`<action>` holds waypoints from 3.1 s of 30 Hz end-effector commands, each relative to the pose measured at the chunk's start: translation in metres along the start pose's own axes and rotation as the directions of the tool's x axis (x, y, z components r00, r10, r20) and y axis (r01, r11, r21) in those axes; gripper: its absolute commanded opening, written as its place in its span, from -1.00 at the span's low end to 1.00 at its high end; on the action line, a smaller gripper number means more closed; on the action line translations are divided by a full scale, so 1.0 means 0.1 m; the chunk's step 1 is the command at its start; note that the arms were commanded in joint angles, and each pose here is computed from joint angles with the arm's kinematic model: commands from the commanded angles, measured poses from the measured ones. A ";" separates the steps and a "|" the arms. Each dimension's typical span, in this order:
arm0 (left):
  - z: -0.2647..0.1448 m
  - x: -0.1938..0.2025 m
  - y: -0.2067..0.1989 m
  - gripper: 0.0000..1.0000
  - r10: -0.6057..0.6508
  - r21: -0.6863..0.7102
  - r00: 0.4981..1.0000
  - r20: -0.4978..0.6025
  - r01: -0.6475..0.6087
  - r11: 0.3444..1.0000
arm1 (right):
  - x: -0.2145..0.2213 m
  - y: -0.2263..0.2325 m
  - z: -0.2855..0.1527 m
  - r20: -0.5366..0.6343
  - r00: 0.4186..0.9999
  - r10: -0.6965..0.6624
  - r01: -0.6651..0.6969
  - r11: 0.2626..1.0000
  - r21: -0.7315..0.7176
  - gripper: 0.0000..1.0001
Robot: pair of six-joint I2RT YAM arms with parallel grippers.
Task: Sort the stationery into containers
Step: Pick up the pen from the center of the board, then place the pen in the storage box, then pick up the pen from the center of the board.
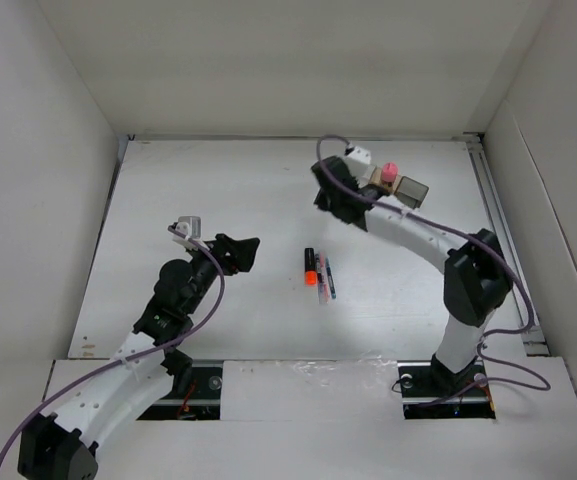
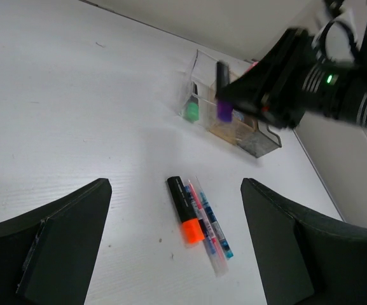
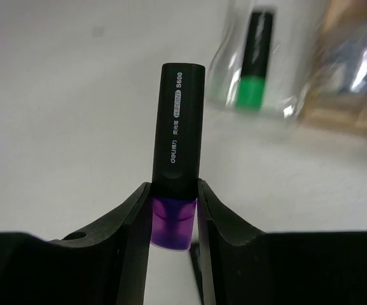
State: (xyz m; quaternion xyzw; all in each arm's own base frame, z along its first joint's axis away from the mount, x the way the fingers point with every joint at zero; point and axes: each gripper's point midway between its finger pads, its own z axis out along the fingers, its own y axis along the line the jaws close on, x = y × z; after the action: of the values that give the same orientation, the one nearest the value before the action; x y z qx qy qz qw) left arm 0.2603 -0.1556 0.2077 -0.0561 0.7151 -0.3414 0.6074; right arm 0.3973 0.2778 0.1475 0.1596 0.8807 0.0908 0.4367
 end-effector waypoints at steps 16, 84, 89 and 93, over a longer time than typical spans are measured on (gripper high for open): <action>0.03 -0.16 -0.20 0.61 0.013 0.074 1.000 0.028 -0.015 0.997 | -1.19 -0.65 0.88 -0.001 0.998 -0.061 0.060 0.981 0.184 -0.66; -0.05 -0.26 -0.30 0.61 0.010 0.111 0.998 0.055 -0.016 0.994 | 1.36 -0.21 -0.23 -0.079 0.977 -0.197 0.197 0.980 -0.013 -0.09; -0.05 -0.26 -0.30 0.61 0.010 0.111 0.998 0.055 -0.016 0.994 | 1.48 -0.16 -0.14 -0.089 0.973 -0.215 0.215 0.977 -0.009 -0.09; -0.06 -0.28 -0.31 0.61 0.009 0.116 0.998 0.063 -0.016 0.993 | 1.53 -0.13 -0.10 -0.098 0.971 -0.217 0.216 0.976 -0.013 -0.14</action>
State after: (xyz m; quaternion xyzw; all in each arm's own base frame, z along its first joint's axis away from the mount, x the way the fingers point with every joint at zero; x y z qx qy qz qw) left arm 0.2530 -0.1617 0.2133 -0.0384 0.7104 -0.3602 0.6034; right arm 0.2928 0.3033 0.0276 0.0468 0.9207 0.0278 0.3865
